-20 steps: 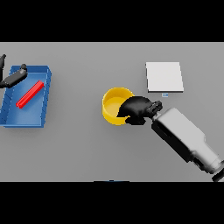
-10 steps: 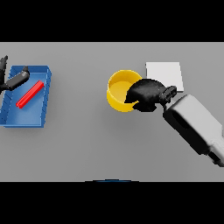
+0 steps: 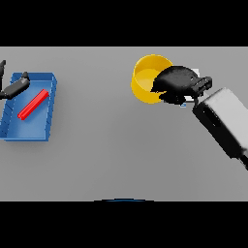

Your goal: Pick up the red beaker and tilt it to pour out 1 green nut into yellow bowl. Pick up the yellow bowl and place it on the metallic measuring scale.

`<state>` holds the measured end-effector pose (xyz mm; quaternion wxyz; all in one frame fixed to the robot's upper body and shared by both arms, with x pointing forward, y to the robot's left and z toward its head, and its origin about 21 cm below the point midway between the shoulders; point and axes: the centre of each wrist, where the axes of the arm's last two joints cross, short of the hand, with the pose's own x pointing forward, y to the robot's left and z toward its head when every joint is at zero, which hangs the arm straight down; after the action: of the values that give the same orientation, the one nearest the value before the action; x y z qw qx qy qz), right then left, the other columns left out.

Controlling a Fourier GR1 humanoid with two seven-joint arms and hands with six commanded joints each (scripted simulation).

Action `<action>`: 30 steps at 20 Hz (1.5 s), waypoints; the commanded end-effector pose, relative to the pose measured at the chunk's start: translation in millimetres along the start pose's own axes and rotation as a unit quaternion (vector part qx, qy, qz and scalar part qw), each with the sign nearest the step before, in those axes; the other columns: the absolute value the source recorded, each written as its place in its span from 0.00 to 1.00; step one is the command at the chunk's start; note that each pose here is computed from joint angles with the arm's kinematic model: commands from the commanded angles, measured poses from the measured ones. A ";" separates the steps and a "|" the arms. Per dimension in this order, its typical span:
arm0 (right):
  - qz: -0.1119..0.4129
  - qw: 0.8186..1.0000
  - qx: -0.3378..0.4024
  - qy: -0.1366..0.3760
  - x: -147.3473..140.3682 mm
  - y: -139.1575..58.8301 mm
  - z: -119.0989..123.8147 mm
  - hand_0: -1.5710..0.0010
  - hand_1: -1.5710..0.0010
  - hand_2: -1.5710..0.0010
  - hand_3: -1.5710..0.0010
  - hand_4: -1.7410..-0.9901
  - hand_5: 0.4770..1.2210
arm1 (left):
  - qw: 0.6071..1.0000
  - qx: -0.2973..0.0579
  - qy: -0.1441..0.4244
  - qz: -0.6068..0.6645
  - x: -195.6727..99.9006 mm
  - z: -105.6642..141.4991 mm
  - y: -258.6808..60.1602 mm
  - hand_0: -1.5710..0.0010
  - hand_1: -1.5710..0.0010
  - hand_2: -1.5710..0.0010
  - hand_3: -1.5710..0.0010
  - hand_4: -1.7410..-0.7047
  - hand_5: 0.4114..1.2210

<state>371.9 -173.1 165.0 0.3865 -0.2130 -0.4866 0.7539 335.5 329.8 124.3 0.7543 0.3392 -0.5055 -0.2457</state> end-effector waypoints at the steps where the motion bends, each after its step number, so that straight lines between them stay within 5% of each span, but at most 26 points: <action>1: 0.002 1.000 -0.005 0.010 -7.2 -0.7 1.1 0.00 0.00 0.00 0.19 0.03 1.00 | 1.000 0.001 0.003 -0.006 -0.3 2.2 0.0 1.00 1.00 1.00 1.00 0.91 0.40; 11: -0.054 0.993 -0.020 0.107 -82.4 16.4 0.1 0.00 0.00 0.00 0.26 0.03 1.00 | 1.000 0.007 0.020 -0.005 5.1 5.8 1.4 1.00 1.00 1.00 1.00 0.88 0.45; 25: -0.092 0.983 -0.005 0.157 -112.1 63.1 -29.6 0.00 0.06 0.00 0.04 0.02 1.00 | 1.000 0.007 0.027 -0.008 6.5 -0.2 2.2 1.00 1.00 1.00 1.00 0.90 0.39; 27: -0.097 0.984 -0.007 0.152 -112.9 63.7 -31.2 0.01 0.10 0.00 0.06 0.03 1.00 | 1.000 0.005 0.026 -0.006 8.6 1.4 0.9 1.00 1.00 1.00 1.00 0.90 0.40; 29: -0.108 0.982 -0.001 0.156 -113.4 63.8 -33.0 0.02 0.10 0.00 0.26 0.02 1.00 | 1.000 0.007 0.024 -0.007 9.6 0.7 3.7 1.00 1.00 1.00 1.00 0.90 0.41; 30: -0.113 0.981 0.002 0.159 -114.4 62.2 -33.2 0.02 0.08 0.05 0.35 0.11 1.00 | 1.000 0.002 0.027 -0.006 8.2 -1.0 0.7 1.00 1.00 1.00 1.00 0.90 0.41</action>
<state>441.6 -258.8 88.5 0.5426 -0.2734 -0.4377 0.6627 339.5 324.7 129.3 0.7656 0.3505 -0.4830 -0.2401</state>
